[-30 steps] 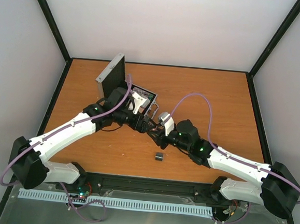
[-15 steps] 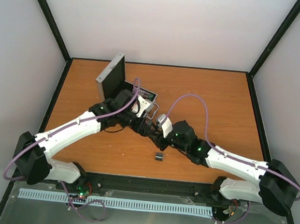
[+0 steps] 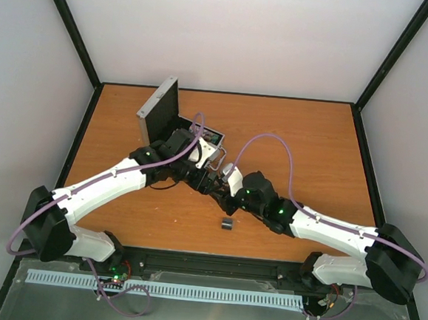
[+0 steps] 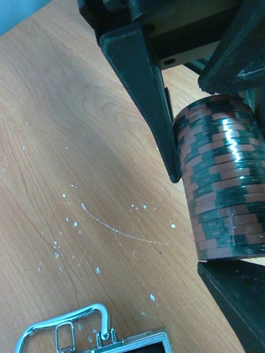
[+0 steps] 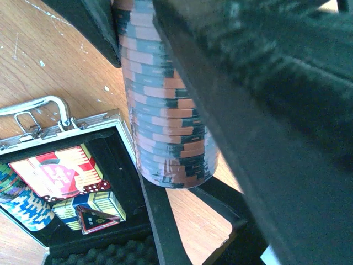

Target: Pack up texas hold em set

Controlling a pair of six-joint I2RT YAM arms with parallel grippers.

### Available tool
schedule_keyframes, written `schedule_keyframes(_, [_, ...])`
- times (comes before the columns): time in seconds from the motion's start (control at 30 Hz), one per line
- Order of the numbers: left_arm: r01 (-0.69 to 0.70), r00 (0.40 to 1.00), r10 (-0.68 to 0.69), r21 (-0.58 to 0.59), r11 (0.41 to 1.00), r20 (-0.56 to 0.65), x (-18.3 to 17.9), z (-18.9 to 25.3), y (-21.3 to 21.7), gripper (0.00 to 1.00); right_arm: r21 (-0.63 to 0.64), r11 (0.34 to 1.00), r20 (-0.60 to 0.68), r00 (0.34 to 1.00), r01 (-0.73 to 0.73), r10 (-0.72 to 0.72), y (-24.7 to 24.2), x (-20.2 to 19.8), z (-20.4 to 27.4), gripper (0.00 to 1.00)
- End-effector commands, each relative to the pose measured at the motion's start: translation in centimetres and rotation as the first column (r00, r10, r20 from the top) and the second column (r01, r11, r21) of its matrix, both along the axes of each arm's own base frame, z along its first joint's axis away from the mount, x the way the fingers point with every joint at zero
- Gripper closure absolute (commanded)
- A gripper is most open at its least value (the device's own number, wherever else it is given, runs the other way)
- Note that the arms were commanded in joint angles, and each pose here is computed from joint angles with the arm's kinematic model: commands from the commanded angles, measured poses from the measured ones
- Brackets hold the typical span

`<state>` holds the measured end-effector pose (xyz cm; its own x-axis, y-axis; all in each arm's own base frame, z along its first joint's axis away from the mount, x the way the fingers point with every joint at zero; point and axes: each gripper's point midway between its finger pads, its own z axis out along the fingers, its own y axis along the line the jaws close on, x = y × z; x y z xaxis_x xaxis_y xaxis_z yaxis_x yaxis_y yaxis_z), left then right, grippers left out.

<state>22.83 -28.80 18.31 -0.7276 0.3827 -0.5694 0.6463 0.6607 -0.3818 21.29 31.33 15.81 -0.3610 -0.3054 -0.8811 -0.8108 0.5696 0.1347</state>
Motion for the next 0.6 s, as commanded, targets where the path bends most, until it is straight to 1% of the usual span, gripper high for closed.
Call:
schedule_keyframes(0.0, [0.100,0.994,-0.102,-0.055,0.993,-0.032,-1.8,0.7,-1.7,0.17,0.114,0.993,0.116,0.993,0.010,-0.023,1.6,1.5,4.9,0.76])
schedule_keyframes(0.17, [0.106,0.993,-0.107,-0.034,0.994,-0.042,-1.8,0.1,-1.6,0.14,0.104,0.994,0.121,0.992,0.017,-0.030,1.7,1.7,4.9,0.76])
schedule_keyframes(0.37, [0.101,0.993,-0.100,0.008,0.995,-0.064,-1.7,-1.3,-1.3,0.20,0.098,0.995,0.125,0.991,0.032,-0.044,1.6,1.8,4.8,0.76])
schedule_keyframes(0.47, [0.091,0.993,-0.088,0.044,0.995,-0.076,-1.6,-2.2,-0.9,0.21,0.100,0.994,0.128,0.990,0.037,-0.050,1.6,1.9,4.9,0.76])
schedule_keyframes(0.57, [0.065,0.996,-0.060,0.082,0.995,-0.062,-1.2,-2.6,-0.3,0.22,0.100,0.994,0.131,0.990,0.044,-0.057,1.5,2.0,5.0,0.76])
